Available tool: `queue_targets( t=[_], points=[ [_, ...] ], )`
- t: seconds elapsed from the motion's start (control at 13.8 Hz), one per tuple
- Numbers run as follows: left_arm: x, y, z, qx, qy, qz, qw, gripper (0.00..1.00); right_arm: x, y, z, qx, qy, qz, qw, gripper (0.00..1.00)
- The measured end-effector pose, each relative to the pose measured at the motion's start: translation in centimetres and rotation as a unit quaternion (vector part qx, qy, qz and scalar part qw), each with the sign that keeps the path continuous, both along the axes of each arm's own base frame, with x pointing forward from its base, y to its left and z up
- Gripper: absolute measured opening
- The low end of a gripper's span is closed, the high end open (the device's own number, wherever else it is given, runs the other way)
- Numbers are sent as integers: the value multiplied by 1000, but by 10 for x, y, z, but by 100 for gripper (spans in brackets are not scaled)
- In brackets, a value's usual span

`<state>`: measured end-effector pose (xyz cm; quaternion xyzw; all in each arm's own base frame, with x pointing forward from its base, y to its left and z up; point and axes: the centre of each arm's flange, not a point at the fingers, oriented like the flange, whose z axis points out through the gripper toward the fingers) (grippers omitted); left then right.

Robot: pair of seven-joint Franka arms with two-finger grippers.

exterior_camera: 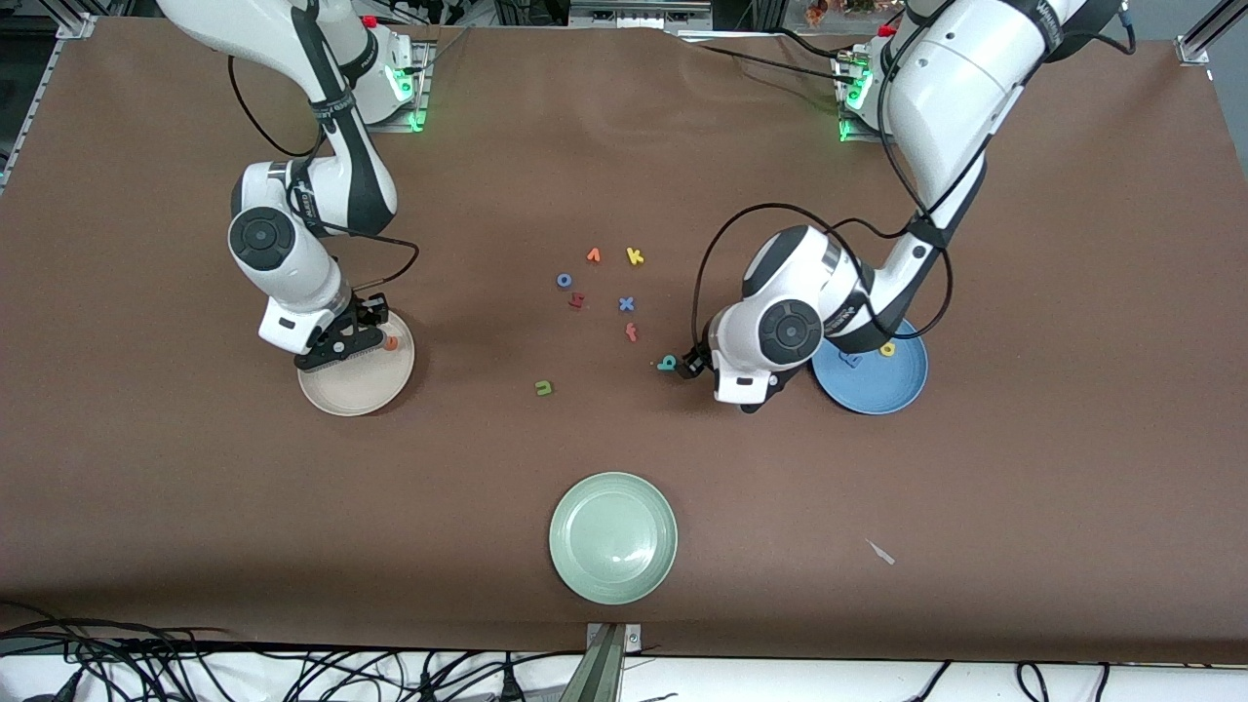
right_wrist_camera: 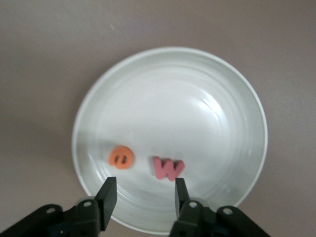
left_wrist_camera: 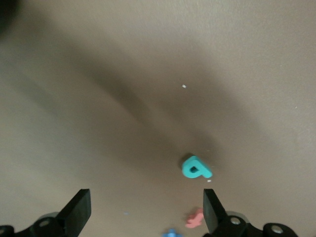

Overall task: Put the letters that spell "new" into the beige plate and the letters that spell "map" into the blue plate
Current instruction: 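Grasp the teal letter with the left gripper while the right grasps green c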

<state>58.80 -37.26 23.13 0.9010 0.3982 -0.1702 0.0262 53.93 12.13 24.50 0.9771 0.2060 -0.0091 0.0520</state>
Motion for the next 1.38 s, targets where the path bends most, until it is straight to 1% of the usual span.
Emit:
queue_targets(
  t=[0.15,0.22,0.36,0.44,0.51,0.58,0.65,0.73,0.8,0.87,0.94,1.02,1.16,1.38],
  points=[
    [-1,-6,-11,6,5,31,999,100,4,28,8,19,-13,-17,1000,58],
    [0,-5,-15,9,7,47,999,99,8,47,13,30,-21,-27,999,61],
    [4,-3,-20,12,7,71,997,98,19,83,23,51,-36,-53,997,63],
    [5,-2,-22,15,8,81,997,90,24,103,23,63,-38,-71,995,64],
    [5,-1,-24,17,10,88,996,86,27,125,19,71,-38,-88,993,64],
    [4,-3,-27,19,11,94,995,86,26,145,12,75,-36,-99,992,64],
    [2,-8,-30,19,9,104,994,80,25,164,3,77,-33,-103,991,64],
    [1,-12,-33,19,6,113,993,79,26,179,-5,79,-35,-104,991,64],
    [0,-16,-36,18,4,123,992,79,31,192,-10,81,-39,-105,990,64],
    [0,-18,-39,17,2,131,991,79,36,204,-14,83,-44,-103,990,68],
    [0,-19,-40,17,1,137,990,79,40,215,-18,84,-48,-99,990,68],
    [1,-19,-41,16,-1,139,990,79,42,223,-22,84,-51,-95,991,71],
    [-1,-22,-44,14,-2,140,990,79,43,230,-28,86,-57,-89,991,71],
    [-2,-35,-51,-5,-23,149,989,79,37,244,-43,89,-68,-80,990,71]
  ],
)
